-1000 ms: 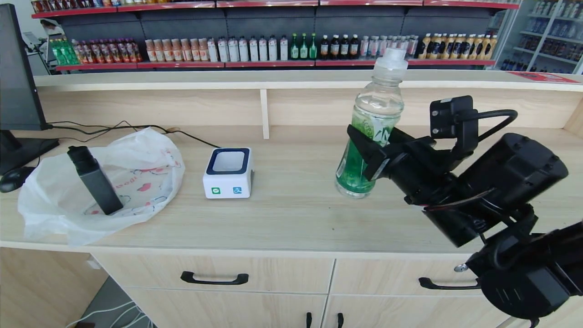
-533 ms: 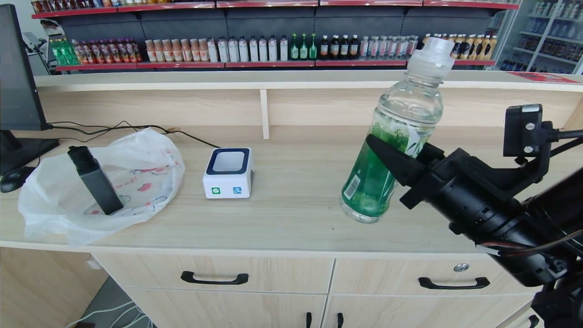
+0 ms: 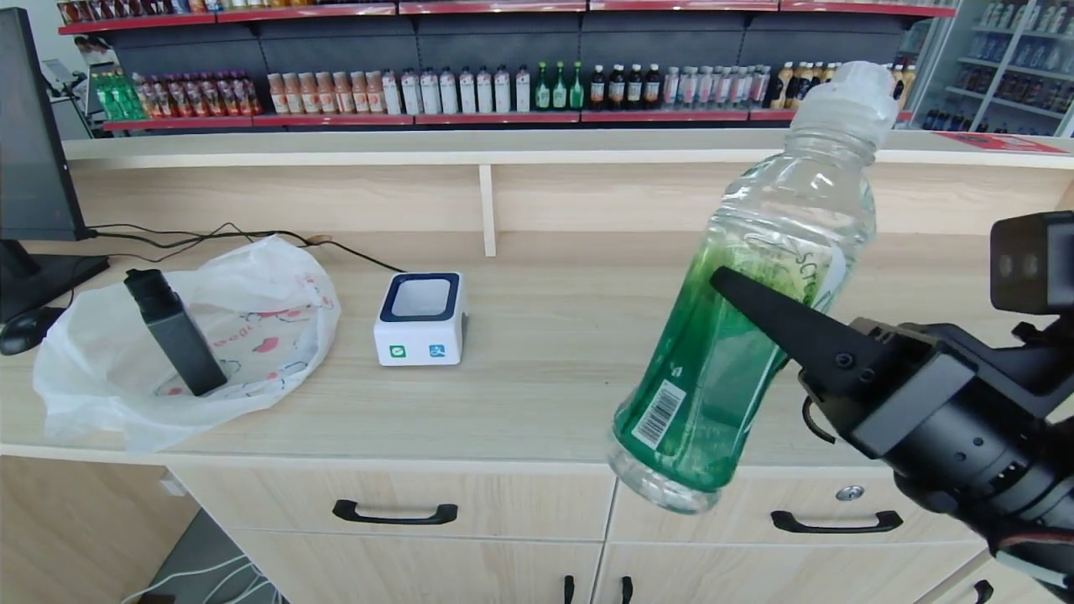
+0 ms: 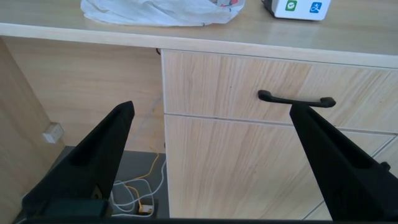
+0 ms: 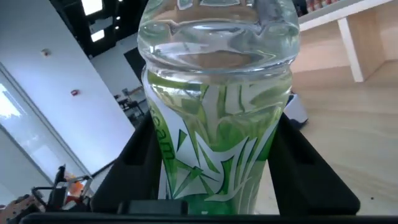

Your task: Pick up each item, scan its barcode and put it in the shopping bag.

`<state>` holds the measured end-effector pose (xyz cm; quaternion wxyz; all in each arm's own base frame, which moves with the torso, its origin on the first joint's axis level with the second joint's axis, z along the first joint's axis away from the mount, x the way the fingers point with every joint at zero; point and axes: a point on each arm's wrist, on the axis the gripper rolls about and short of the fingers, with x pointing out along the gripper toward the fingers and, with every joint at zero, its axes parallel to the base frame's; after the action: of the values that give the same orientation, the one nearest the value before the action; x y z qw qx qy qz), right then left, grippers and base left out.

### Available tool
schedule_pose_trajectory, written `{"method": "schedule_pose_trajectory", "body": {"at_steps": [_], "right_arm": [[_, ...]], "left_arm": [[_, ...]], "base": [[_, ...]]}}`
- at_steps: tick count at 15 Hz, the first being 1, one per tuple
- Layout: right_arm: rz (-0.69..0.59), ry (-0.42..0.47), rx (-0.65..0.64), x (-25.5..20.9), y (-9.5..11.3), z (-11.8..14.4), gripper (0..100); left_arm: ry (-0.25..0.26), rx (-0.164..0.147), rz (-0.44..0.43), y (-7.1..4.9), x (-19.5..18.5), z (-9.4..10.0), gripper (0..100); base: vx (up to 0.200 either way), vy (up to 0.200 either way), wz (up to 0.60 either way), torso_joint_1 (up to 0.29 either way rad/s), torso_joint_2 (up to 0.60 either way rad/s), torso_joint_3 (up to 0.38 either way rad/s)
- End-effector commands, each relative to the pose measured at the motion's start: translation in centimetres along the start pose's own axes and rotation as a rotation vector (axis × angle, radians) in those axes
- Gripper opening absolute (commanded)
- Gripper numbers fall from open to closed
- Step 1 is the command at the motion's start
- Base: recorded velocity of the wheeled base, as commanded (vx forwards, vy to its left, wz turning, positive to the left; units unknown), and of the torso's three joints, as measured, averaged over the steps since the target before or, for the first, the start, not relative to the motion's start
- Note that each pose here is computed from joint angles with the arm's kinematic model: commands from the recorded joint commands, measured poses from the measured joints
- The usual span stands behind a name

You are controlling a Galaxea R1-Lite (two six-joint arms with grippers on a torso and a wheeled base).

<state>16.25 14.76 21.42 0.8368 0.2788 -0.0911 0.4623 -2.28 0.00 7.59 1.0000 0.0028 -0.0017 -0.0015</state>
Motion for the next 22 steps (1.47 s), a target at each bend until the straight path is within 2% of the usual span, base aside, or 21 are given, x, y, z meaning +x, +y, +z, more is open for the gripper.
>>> {"method": "schedule_pose_trajectory", "body": {"at_steps": [1, 6, 11, 15, 22], "right_arm": [[0.022, 0.026, 0.086, -2.4, 1.2, 0.1, 0], [0.141, 0.038, 0.257, -2.0, 3.7, 0.1, 0], [0.181, 0.028, 0.376, -0.7, 4.3, 0.4, 0], [0.227, 0.033, 0.439, -0.7, 5.3, 0.6, 0], [0.266, 0.041, 0.459, -1.2, 6.2, 0.8, 0]], "left_arm": [[-0.001, 0.001, 0.000, 0.0, 0.0, 0.0, 100], [-0.001, 0.001, 0.000, 0.0, 0.0, 0.0, 100], [-0.001, 0.001, 0.000, 0.0, 0.0, 0.0, 100], [-0.001, 0.001, 0.000, 0.0, 0.0, 0.0, 100], [-0.001, 0.001, 0.000, 0.0, 0.0, 0.0, 100]], "base": [[0.000, 0.000, 0.00, 0.000, 0.00, 0.000], [0.000, 0.000, 0.00, 0.000, 0.00, 0.000], [0.000, 0.000, 0.00, 0.000, 0.00, 0.000], [0.000, 0.000, 0.00, 0.000, 0.00, 0.000], [0.000, 0.000, 0.00, 0.000, 0.00, 0.000]]}}
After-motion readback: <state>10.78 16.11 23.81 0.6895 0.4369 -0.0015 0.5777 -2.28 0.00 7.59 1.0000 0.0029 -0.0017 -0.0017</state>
